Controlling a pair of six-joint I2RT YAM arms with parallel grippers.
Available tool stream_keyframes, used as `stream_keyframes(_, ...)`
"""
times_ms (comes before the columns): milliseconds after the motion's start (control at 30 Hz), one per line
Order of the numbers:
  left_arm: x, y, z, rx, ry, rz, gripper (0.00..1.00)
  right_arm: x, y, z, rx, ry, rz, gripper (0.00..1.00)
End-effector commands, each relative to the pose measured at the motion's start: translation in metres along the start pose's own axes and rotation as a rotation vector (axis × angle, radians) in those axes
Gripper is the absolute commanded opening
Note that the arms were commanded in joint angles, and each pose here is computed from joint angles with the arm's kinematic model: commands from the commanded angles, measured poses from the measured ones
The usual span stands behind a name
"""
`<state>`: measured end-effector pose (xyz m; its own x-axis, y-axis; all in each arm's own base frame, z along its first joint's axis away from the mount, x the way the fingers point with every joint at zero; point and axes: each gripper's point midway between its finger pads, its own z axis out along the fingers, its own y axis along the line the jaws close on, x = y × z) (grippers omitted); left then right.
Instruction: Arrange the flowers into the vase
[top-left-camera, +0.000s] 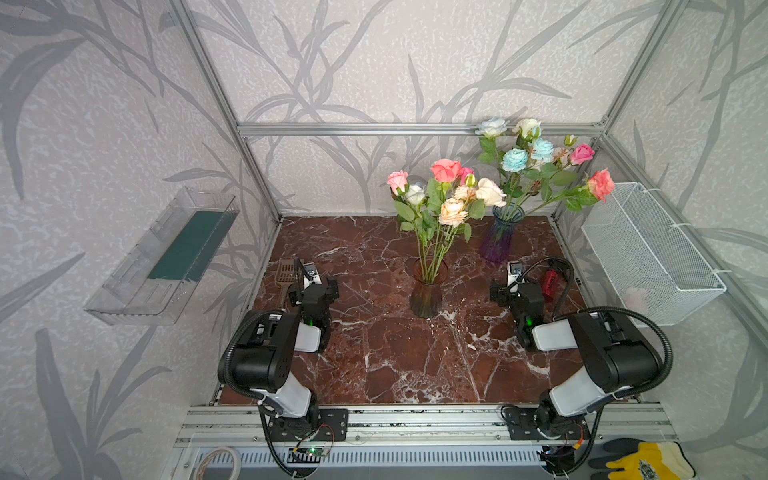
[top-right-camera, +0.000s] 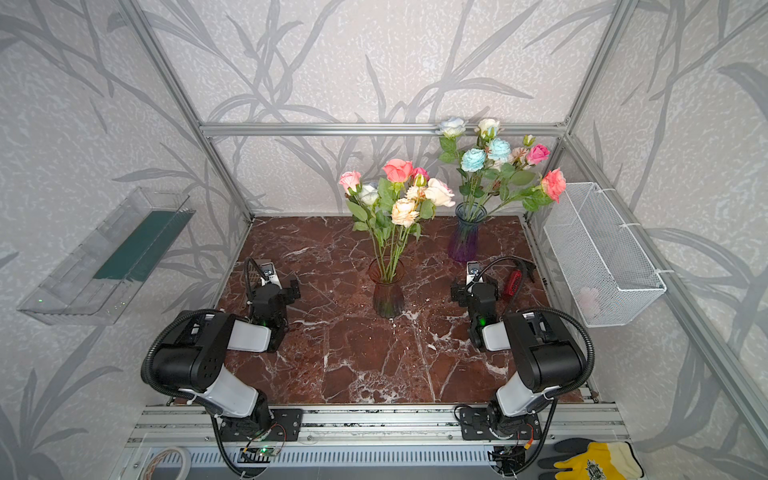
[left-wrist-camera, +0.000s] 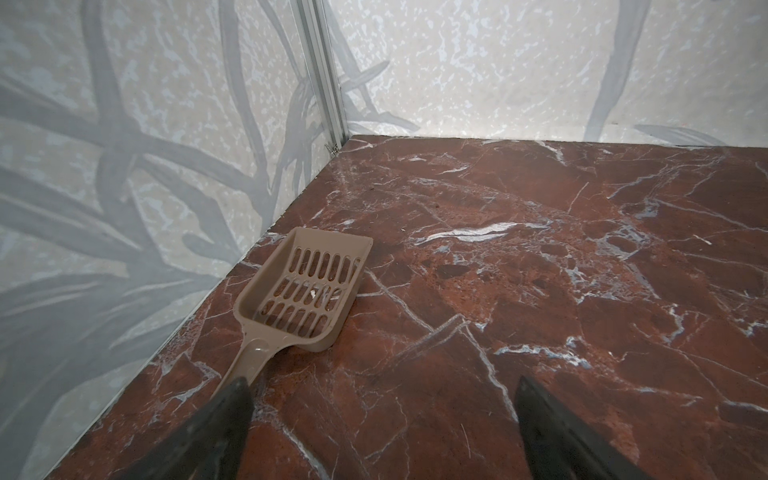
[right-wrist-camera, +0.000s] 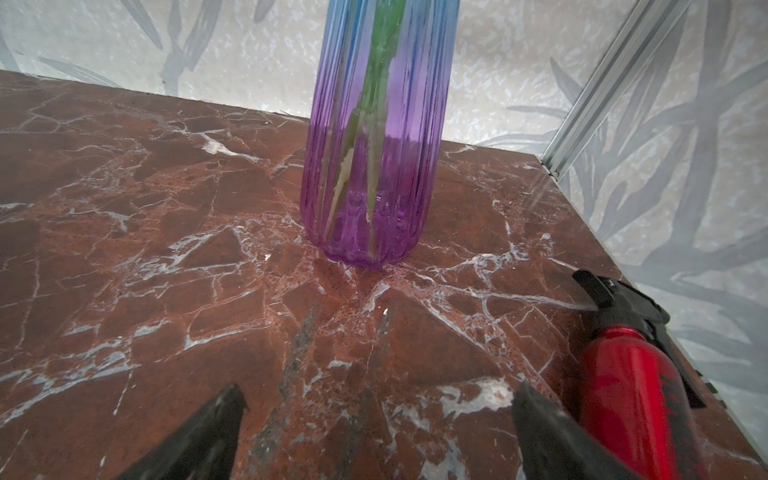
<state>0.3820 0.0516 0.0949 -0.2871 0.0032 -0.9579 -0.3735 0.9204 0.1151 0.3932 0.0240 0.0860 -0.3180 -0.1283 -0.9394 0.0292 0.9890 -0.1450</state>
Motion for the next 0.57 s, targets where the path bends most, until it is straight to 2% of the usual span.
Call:
stream_keyframes(0,-0.009,0.0037,0.0002,-0.018,-0.022,-0.017,0.99,-0.0105,-0.0024,-0.0002,0.007,-0.029,0.013,0.99)
stream_keyframes(533,-0.0083,0.0035,0.0013,-0.016,-0.015,-0.017,0.99,-0.0105,-0.0025,-0.0003,0.007,-0.029,0.013,0.99)
